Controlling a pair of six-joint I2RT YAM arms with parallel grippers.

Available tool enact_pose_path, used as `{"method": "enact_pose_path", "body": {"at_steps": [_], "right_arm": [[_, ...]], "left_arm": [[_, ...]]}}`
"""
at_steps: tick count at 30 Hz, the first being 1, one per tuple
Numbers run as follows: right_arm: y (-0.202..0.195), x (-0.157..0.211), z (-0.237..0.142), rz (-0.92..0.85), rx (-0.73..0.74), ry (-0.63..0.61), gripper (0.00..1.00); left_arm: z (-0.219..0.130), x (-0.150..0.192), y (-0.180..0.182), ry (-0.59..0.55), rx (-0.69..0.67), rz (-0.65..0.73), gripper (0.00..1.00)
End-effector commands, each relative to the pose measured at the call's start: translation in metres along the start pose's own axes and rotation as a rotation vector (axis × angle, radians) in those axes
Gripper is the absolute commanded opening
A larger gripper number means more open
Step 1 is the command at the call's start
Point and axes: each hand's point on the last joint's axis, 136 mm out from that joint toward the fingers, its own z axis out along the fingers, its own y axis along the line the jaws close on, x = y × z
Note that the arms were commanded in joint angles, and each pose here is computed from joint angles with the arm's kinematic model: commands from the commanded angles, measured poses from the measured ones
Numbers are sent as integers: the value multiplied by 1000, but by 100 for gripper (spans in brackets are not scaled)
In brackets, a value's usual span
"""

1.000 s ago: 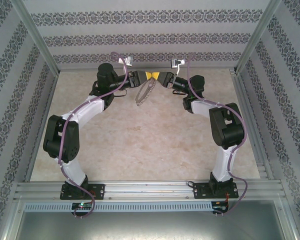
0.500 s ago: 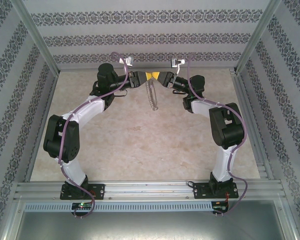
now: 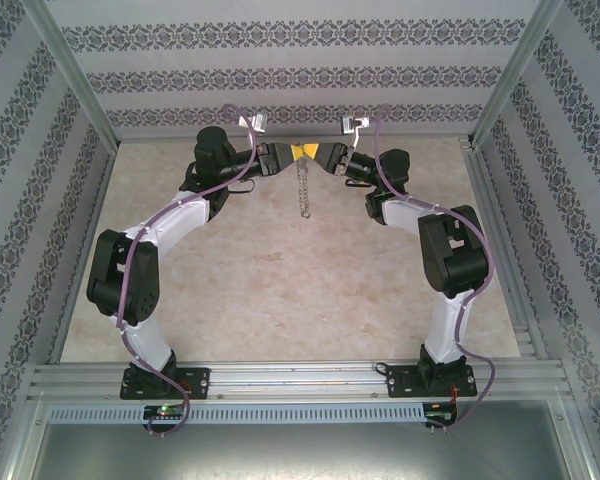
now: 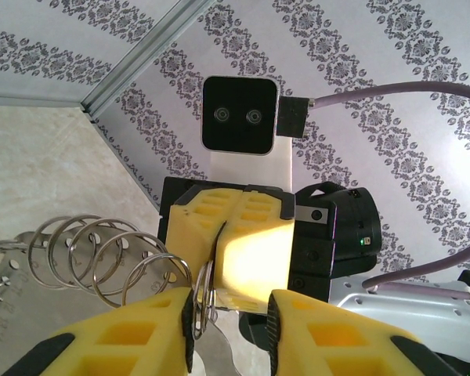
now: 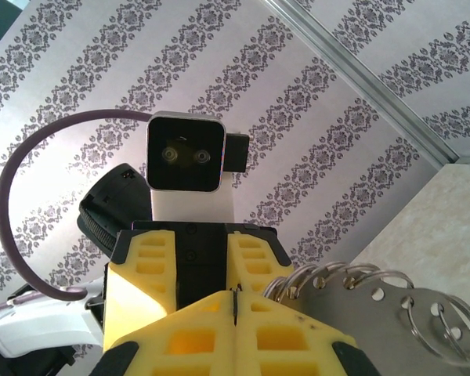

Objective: Put the keys on the keyring

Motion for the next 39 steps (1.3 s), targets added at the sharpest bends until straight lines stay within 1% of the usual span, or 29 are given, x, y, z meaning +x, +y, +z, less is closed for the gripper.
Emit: {"method": "enact_pose_path", "body": {"at_steps": [1,4,5,8,11,12,13,15,16,18,22,28,33,39], "right_arm": [[16,-4,5,-60,-46,15,0],[17,-2,5,-64,-41,22,0],[18,-2,5,-67,-42,25,0],[20,-2,5,-70,-42,28,0],[26,-3,4,-79,-47,31,0],[27,-4,3,-82,-43,24,0],[27,-8,-2,-83,-31,7,12],[28,-15,-11,-91,-10,-25,29],[27,-18,-16,-91,4,-43,35],[27,-24,-27,-97,29,-77,42],[16,-26,-46,-94,101,-128,44],[-13,-3,-58,-123,272,-156,45],[-24,21,-53,-207,404,-113,46],[-18,40,-47,-357,520,-44,49]], "left_arm": [[7,-1,-9,8,30,58,26],[7,-1,-9,7,30,66,21],[7,-2,-8,7,29,67,17],[7,-2,-9,8,31,73,11],[7,0,-8,11,36,81,0],[7,0,-9,10,40,90,0],[7,0,-11,7,47,101,0],[6,-1,-16,-3,74,127,0],[6,-2,-20,-8,94,140,0],[4,-4,-27,-22,131,165,0],[1,-7,-41,-51,197,232,0],[1,-9,-48,-60,222,290,0],[1,-8,-47,-51,206,345,0],[5,1,-40,6,125,417,0]]}}
